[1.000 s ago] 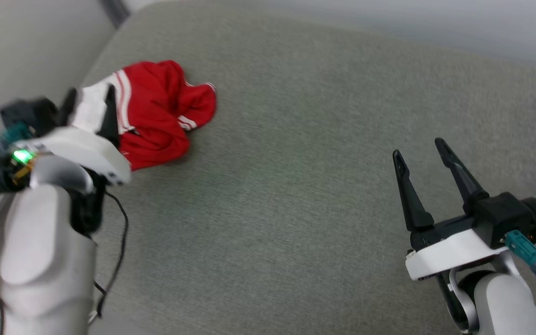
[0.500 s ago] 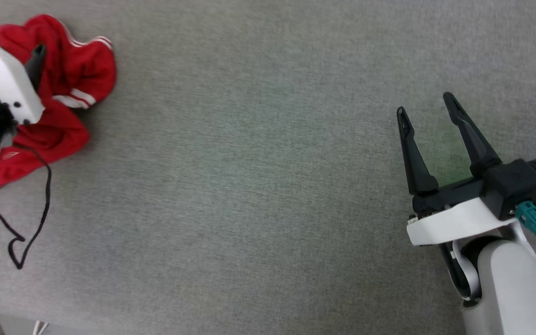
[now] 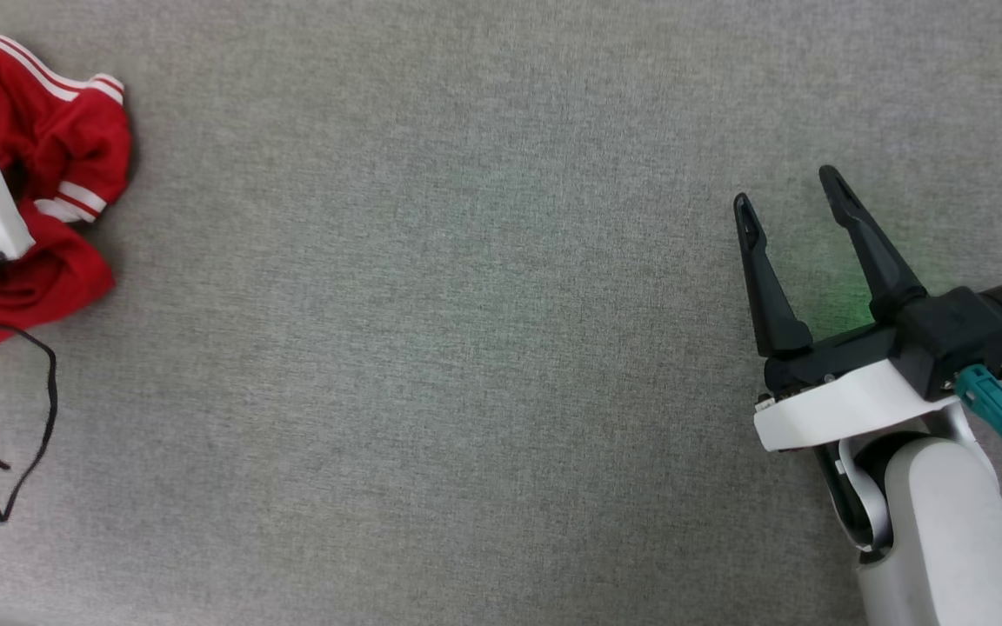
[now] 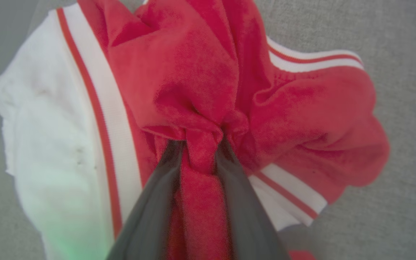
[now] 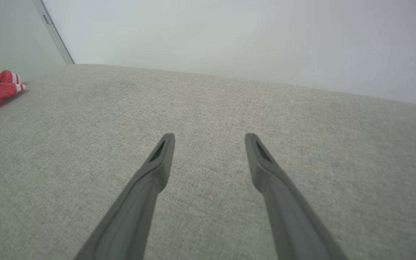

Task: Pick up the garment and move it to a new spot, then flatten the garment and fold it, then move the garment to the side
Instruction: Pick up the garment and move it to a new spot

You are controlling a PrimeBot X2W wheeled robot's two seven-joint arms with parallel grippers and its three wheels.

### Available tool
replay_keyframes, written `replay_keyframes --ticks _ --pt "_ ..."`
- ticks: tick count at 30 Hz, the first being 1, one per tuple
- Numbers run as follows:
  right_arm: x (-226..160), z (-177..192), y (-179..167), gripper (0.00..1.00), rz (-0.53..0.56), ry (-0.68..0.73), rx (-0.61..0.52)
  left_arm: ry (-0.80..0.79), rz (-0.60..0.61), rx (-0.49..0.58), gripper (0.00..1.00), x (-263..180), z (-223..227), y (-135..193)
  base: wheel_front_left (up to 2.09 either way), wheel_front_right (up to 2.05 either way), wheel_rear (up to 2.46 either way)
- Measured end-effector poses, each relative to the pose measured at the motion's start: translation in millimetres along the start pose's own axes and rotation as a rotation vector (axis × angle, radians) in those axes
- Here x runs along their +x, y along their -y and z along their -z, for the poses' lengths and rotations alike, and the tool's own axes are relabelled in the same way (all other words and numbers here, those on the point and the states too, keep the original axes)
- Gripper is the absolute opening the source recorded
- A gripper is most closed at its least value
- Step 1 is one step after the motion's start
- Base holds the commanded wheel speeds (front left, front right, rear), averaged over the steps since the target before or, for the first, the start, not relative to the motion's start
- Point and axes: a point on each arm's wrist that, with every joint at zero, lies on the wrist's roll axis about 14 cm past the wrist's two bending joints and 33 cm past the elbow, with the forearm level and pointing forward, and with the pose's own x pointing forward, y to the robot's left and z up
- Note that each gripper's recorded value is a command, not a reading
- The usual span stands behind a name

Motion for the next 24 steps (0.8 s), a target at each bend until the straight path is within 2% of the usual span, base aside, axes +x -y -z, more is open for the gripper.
replay_keyframes --ticks 6,9,16,24 --pt "-6.2 -15.9 -6.6 1.00 -0.009 0.032 0.014 0.165 -0.013 0.043 0.00 -19.3 -16.8 -2.3 0.00 0.00 0.00" --pt "-12.1 -26.3 -12.0 1.00 -0.018 0.046 0.009 0.313 -0.030 0.059 0.00 -41.3 -41.5 -6.7 0.00 0.00 0.00" --pt "-36.0 -55.6 -23.0 1.00 -0.023 0.097 0.014 0.732 -0.037 0.097 0.00 -119.6 -101.3 -6.2 0.00 0.00 0.00" --pt "-72.5 -86.2 -22.3 1.00 0.015 0.152 0.005 1.126 0.055 0.065 0.00 -215.8 -135.8 29.2 0.00 0.00 0.00"
